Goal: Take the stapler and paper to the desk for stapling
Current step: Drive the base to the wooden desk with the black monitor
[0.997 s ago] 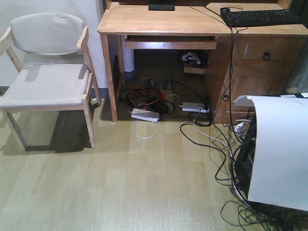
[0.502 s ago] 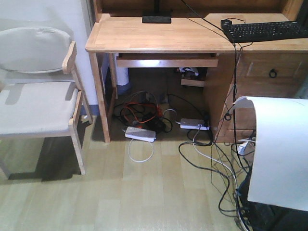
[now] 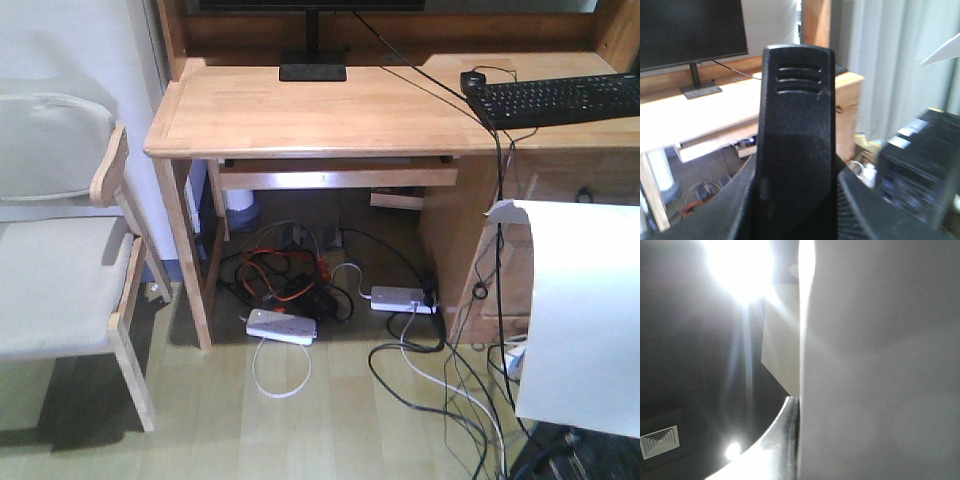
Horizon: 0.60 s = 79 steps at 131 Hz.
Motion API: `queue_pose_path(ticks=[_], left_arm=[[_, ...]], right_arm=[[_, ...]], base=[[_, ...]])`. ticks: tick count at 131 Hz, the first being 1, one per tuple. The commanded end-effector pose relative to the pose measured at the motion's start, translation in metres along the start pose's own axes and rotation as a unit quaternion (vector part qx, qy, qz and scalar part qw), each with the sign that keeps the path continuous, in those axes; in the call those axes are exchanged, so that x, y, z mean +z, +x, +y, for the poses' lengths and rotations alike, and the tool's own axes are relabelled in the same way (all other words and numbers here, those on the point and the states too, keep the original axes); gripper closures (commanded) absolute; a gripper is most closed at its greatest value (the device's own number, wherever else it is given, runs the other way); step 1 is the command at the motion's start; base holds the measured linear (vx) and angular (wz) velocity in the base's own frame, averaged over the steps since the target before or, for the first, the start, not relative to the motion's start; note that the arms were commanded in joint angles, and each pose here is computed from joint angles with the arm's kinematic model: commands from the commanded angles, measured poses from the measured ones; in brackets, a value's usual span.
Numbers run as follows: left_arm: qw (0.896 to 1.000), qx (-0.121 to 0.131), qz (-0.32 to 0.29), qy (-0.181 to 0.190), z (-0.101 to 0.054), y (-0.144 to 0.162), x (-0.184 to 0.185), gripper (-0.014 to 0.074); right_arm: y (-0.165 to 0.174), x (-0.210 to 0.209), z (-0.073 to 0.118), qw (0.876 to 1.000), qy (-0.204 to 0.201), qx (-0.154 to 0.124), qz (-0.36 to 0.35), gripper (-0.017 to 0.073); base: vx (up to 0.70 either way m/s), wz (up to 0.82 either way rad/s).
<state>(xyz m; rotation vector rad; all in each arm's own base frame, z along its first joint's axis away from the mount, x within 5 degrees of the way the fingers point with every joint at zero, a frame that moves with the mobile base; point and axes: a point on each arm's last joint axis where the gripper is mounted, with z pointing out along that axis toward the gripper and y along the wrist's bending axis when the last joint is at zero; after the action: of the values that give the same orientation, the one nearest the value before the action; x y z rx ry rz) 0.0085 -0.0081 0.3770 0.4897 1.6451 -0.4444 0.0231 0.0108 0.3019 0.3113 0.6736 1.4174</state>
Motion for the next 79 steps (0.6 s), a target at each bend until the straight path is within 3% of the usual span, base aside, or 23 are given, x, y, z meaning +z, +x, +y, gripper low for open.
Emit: queue_pose_path(ticks=[1,79], left_arm=[[0.998,-0.003,-0.068,0.003,-0.0004,-0.0186,-0.0034,0.06],[0.998,-0.003,-0.068,0.003,-0.0004,-0.0186,-0.0034,0.06]], right_arm=[[-0.0026,0.005,0.009,0.999,-0.029,-0.011,-0.007,0.0566],[-0.0026,0.005,0.009,0.999,-0.029,-0.011,-0.007,0.0566]], base=[[0.42,-0.01],[0.42,0.0]])
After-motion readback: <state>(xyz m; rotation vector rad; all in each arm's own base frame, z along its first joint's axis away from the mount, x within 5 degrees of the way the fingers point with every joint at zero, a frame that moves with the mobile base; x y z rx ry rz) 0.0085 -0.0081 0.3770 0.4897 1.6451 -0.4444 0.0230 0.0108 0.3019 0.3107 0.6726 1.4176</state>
